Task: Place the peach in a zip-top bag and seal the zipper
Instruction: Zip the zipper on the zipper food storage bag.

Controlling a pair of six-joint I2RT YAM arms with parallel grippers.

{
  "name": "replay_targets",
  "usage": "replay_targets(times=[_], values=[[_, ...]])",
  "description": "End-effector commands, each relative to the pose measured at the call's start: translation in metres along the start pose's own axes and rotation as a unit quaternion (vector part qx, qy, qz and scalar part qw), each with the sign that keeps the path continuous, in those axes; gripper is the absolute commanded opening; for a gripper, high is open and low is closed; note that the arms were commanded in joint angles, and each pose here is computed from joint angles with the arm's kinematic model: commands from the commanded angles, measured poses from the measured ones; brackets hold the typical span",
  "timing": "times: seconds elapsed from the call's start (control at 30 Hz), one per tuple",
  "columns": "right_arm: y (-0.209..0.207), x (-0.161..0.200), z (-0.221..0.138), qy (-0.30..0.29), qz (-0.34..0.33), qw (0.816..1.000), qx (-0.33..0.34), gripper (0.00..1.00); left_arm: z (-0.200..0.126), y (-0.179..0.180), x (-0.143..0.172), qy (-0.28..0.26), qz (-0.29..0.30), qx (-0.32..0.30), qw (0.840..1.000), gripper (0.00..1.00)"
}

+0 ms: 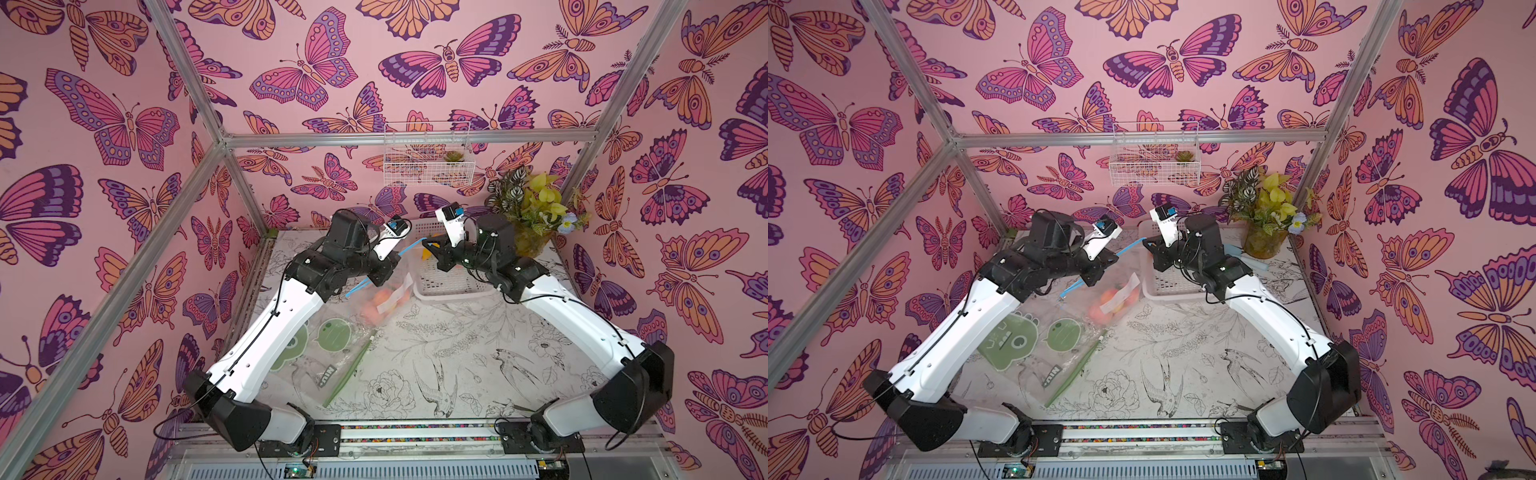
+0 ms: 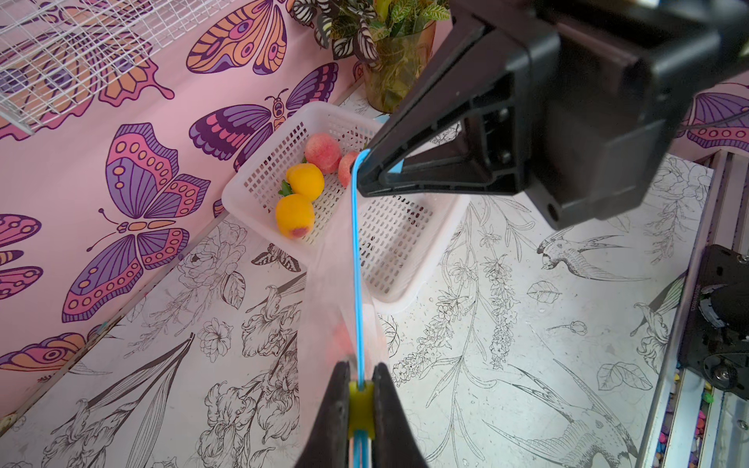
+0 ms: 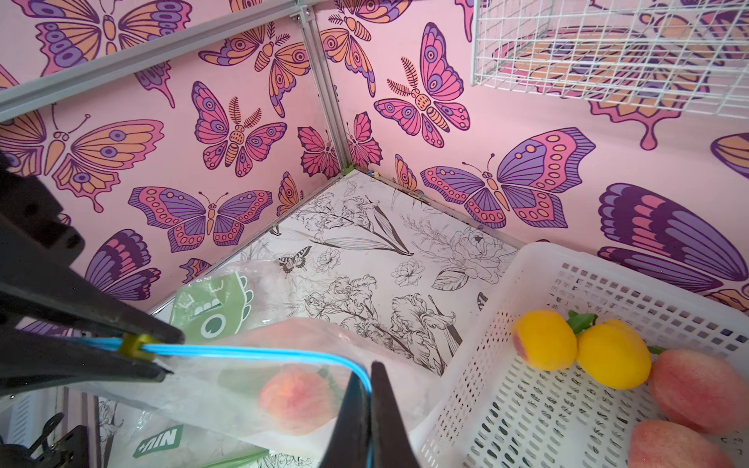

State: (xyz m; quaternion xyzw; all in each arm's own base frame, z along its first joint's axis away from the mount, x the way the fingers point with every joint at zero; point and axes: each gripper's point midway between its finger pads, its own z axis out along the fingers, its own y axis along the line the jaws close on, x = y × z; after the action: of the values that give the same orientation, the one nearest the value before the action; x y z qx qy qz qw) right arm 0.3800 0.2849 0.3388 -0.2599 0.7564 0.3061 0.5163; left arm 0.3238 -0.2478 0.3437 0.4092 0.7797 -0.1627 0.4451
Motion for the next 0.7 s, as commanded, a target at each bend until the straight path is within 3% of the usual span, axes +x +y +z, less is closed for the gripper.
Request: replay_targets(times=[0.0,0.67], values=[[-0.045,-0.015,-0.009,-0.036,0.014,0.993,0.109,0.0,-0.022,0.0,0.017,0.026,-0.014,-0.014,0.999,0.08],[-0.065,-0.029,-0.001,-0.051,0.035,0.986,0.156,0.0,-0.055,-0.004,0.028,0.019,-0.025,-0.039,0.999,0.09]])
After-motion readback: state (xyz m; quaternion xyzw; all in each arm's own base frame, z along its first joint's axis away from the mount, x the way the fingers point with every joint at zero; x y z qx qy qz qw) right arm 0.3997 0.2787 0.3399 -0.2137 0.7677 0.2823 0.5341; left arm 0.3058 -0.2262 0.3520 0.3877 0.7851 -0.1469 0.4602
